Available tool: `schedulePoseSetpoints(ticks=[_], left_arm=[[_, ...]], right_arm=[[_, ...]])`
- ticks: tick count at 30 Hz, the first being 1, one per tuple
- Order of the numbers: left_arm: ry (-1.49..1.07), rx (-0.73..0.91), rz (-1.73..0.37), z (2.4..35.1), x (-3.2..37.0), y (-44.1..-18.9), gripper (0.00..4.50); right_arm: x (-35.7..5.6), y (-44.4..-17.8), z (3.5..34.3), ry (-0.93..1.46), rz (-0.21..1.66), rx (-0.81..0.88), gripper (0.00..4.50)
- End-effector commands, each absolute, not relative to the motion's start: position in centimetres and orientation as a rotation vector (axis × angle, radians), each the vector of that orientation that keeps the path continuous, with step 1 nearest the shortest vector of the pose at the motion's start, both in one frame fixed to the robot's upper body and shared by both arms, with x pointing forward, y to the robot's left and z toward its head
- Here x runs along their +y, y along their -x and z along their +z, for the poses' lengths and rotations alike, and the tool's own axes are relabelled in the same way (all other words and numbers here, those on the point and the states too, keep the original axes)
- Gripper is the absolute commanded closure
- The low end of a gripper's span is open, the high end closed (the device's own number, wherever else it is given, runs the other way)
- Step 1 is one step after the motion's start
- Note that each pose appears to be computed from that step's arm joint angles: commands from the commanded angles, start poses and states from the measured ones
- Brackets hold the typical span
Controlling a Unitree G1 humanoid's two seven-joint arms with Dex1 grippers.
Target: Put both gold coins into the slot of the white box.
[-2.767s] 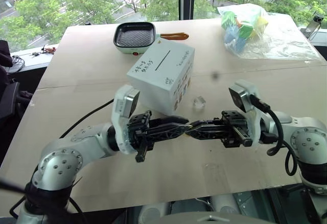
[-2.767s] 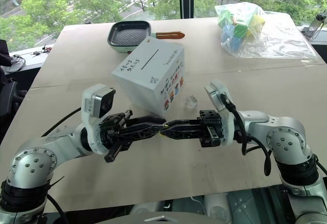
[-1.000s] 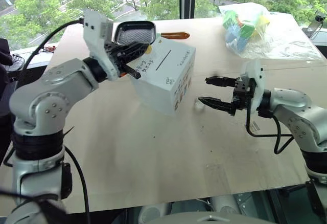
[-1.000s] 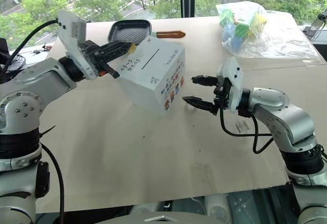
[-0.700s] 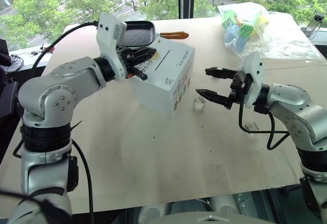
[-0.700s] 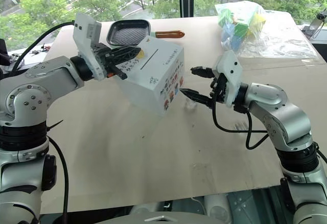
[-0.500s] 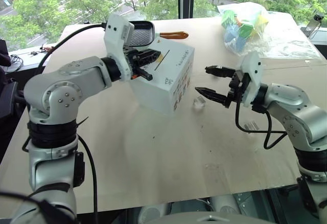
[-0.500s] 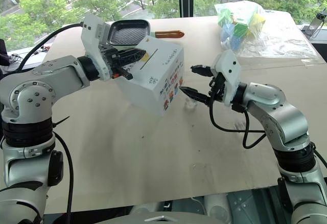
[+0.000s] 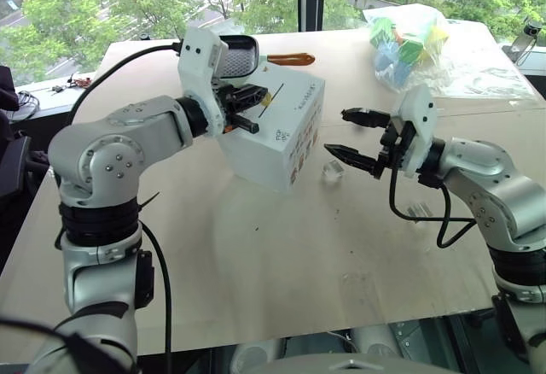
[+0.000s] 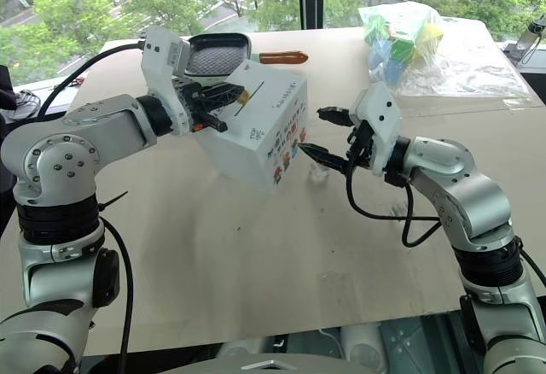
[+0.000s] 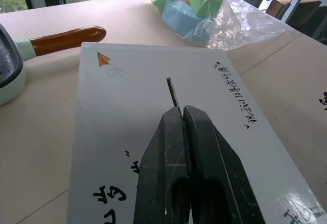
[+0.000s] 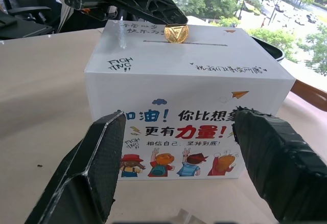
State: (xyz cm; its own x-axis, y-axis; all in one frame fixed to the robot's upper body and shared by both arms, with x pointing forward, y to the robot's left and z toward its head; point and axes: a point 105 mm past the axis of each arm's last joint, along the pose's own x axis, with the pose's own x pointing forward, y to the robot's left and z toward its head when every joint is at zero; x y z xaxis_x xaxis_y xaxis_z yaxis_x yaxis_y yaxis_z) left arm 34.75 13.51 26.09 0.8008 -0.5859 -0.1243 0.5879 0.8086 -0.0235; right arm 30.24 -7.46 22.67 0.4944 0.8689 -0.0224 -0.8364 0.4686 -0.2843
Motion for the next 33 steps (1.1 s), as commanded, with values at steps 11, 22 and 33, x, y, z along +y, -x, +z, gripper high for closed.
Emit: schedulePoseSetpoints(ticks=[11, 22, 33], left_arm=[[-0.054, 0.151, -0.654, 25.8, 12.5, -34.5, 4.5], [-0.122, 0.201, -0.627, 25.3, 11.9, -34.3, 4.5], [-0.146, 0.227, -0.606, 24.4, 12.1, -34.2, 4.5]], right_arm=[[-7.2, -29.7, 23.9, 0.284, 1.049, -0.191, 0.87], [-7.1, -29.7, 23.7, 0.275, 1.056, -0.192, 0.87], [-6.6, -29.2, 24.6, 0.198, 1.093, -0.204, 0.87]])
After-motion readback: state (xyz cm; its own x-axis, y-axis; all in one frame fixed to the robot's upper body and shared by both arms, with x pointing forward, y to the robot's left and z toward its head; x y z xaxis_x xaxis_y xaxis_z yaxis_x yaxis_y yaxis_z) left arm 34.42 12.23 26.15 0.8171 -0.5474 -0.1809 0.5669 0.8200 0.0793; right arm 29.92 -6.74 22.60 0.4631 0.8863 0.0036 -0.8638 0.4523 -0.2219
